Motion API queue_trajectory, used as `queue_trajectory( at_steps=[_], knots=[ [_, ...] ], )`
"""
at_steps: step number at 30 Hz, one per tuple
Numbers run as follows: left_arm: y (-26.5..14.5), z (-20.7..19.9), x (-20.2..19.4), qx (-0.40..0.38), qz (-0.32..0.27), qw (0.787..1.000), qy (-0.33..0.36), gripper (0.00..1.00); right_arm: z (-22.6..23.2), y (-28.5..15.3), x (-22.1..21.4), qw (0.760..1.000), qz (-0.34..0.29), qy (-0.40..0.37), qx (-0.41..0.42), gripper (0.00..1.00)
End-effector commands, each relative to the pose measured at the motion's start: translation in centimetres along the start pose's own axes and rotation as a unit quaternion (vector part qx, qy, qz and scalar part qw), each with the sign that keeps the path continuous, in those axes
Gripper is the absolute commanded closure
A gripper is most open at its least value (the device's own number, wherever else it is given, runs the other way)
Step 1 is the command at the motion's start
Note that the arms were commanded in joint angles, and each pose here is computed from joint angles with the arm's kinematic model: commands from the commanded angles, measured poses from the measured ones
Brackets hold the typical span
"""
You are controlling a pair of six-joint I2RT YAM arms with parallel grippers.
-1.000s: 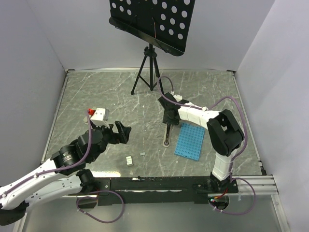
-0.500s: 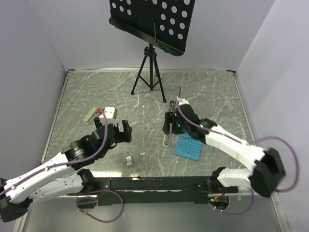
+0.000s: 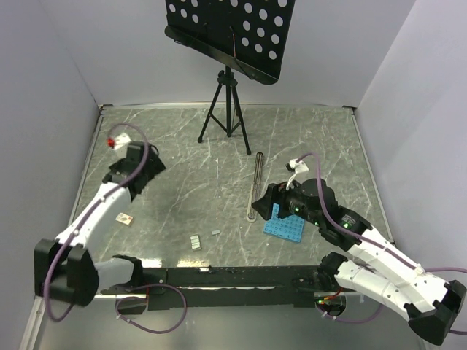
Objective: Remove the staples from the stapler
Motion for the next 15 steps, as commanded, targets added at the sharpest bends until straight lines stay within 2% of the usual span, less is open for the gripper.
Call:
queue_trajectory(
  at_steps=[1, 3, 6, 8, 9, 11, 15],
  knots=[
    [2.0, 1.9, 3.3, 0.098, -0.019, 0.971, -0.218, 0.11, 0.6, 0.2, -0.3, 0.999, 0.001, -0.023, 0.035, 0.12],
    [3.1, 2.1, 3.6, 0.129, -0.020, 0.948, -0.292, 0.15, 0.7, 0.3, -0.7, 0.999, 0.006, -0.024, 0.046, 0.12],
    [4.2, 1.9, 4.3, 0.158, -0.030, 0.923, -0.351, 0.09, 1.7, 0.5, -0.9, 0.996, 0.009, -0.025, 0.089, 0.12],
    [5.0, 1.4, 4.8, 0.149, -0.036, 0.910, -0.384, 0.08, 2.4, 0.6, -0.7, 0.994, 0.007, -0.023, 0.110, 0.12],
    [5.8, 1.4, 4.7, 0.152, -0.032, 0.898, -0.413, 0.08, 2.5, 0.7, -0.7, 0.993, 0.010, -0.023, 0.113, 0.12],
    [6.4, 1.0, 4.9, 0.152, -0.025, 0.882, -0.446, 0.09, 2.8, 0.8, -0.5, 0.992, 0.008, -0.022, 0.122, 0.12],
    [8.0, 1.5, 4.8, 0.208, -0.037, 0.847, -0.488, 0.07, 3.4, 0.6, -0.9, 0.989, 0.019, -0.018, 0.148, 0.12]
  ],
)
Point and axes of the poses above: each gripper's point midway between its finger pads, its own y axis out along the fingers, its own z axis along the line the jaws close on, x = y × z, the point moved 5 cm from there along -y, back along the fingers, and after that the axes turned 2 degrees about y, right-handed, at the moved point
